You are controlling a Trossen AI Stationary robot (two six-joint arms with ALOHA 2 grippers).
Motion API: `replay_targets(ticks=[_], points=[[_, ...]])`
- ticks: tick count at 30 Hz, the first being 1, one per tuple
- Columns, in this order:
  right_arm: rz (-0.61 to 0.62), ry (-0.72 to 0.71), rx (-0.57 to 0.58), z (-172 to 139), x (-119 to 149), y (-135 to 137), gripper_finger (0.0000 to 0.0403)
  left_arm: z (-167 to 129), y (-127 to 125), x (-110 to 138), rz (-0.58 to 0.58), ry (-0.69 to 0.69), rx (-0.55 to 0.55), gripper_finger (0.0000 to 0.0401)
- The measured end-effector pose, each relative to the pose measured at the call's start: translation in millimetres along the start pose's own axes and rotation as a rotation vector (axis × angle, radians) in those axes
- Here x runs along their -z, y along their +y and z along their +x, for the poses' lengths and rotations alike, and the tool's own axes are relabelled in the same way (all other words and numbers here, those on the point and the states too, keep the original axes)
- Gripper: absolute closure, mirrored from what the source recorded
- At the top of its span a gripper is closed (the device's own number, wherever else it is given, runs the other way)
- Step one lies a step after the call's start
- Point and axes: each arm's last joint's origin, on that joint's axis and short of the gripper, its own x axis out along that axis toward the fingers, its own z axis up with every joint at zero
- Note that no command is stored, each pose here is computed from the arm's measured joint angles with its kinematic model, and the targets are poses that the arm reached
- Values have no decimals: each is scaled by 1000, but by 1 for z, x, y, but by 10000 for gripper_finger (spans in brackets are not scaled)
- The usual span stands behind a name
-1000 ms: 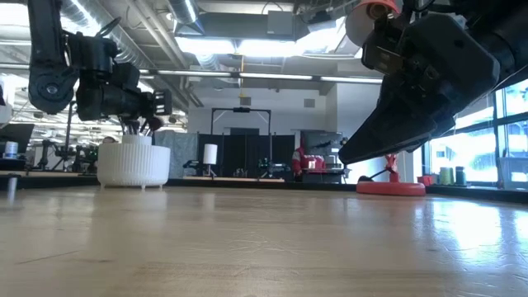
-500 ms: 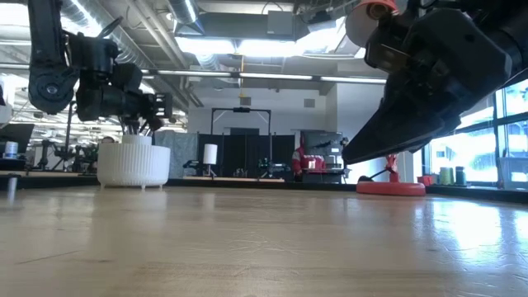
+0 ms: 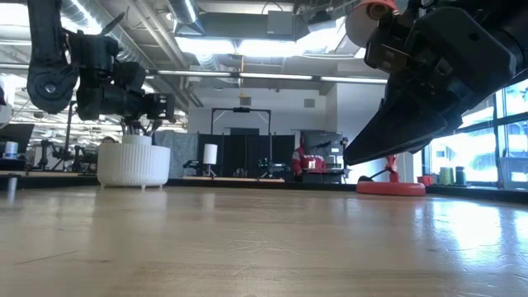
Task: Put items in baskets/containers
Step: Put the eyeshadow brush into the white pen holder, then return to Home Position
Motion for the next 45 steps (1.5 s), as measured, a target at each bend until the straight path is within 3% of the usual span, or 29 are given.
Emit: replay_targets(ticks=[4, 11, 18, 23, 29, 36, 41, 45], points=[[0, 0, -1, 0, 0, 0, 321, -9, -8, -9, 74, -26, 6, 266], [0, 1, -2, 0, 0, 0, 321, -33, -16, -35, 179, -47, -76, 263], [3, 1, -2, 0, 0, 0, 321, -61, -18, -62, 176, -79, -45, 269], [6, 1, -2, 0, 0, 0, 321, -83, -21, -69, 154, -22, -13, 269], [6, 1, -2, 0, 0, 0, 321, -111, -41, -53, 135, 43, 195, 273], [15, -71, 47, 0, -4, 0, 321, -149, -55, -40, -10, 89, 553, 285], [-53, -115, 69, 2, -11, -3, 321, -171, -65, -62, -74, 53, 742, 302], [-92, -163, 14, 10, -26, -10, 321, -184, -81, -91, -27, 16, 855, 315]])
